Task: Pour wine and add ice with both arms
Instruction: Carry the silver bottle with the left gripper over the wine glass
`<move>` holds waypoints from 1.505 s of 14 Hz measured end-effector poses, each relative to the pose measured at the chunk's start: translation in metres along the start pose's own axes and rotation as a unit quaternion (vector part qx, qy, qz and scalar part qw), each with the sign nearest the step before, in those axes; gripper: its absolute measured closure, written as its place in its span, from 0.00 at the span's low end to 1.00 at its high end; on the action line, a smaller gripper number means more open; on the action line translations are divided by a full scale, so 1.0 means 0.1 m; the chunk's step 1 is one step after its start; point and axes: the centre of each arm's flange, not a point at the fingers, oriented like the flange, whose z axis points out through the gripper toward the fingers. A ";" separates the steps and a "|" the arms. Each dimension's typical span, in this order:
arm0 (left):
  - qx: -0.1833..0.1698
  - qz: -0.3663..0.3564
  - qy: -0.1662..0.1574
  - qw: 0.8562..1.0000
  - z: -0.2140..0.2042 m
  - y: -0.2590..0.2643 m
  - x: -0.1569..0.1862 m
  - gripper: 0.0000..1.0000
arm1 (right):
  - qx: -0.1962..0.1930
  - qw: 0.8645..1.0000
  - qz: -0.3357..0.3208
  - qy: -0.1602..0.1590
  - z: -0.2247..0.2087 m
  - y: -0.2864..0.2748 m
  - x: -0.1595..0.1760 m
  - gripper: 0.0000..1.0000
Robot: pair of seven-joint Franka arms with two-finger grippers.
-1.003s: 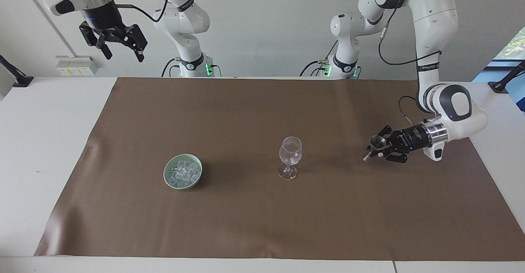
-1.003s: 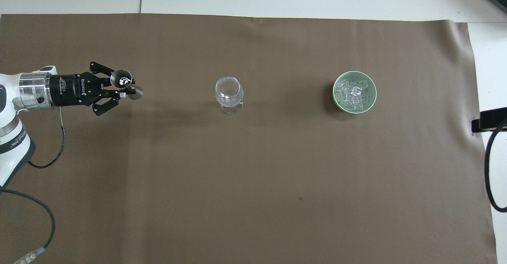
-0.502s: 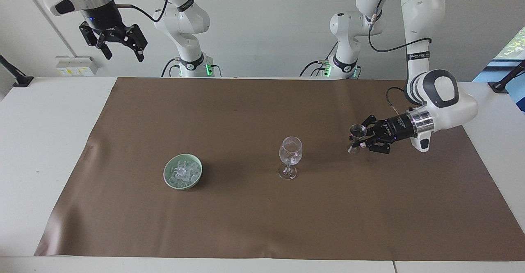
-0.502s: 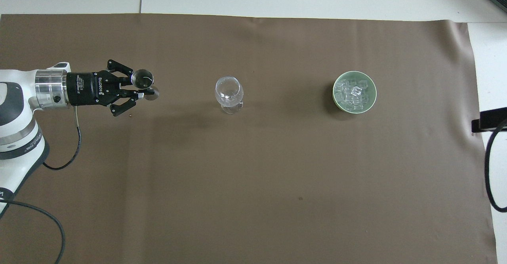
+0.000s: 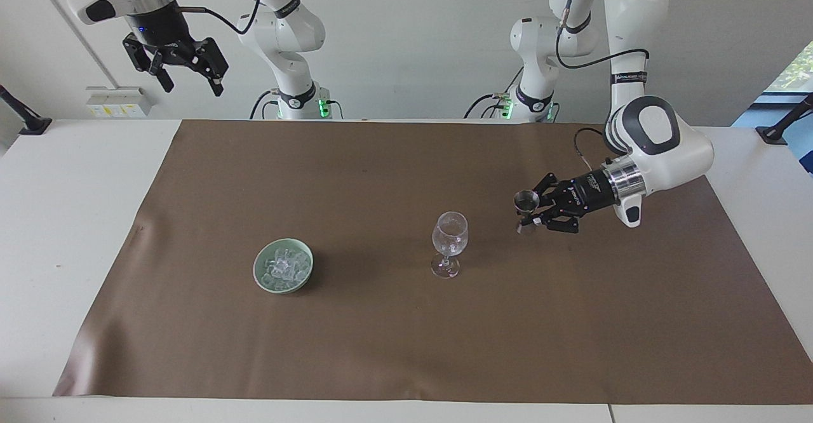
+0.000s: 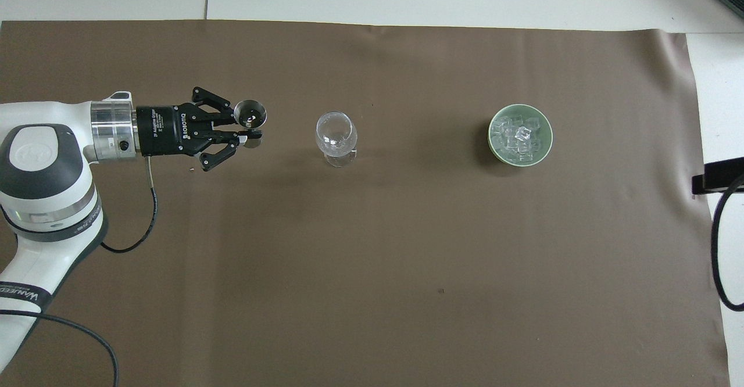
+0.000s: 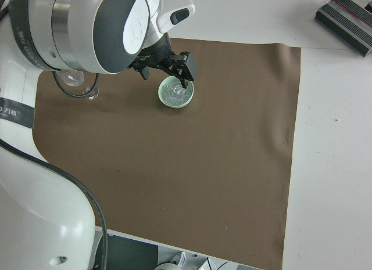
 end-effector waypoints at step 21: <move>-0.069 0.032 0.079 0.994 0.66 -0.24 -0.31 0.78 | 0.000 1.000 0.000 0.000 0.00 0.00 0.00 0.00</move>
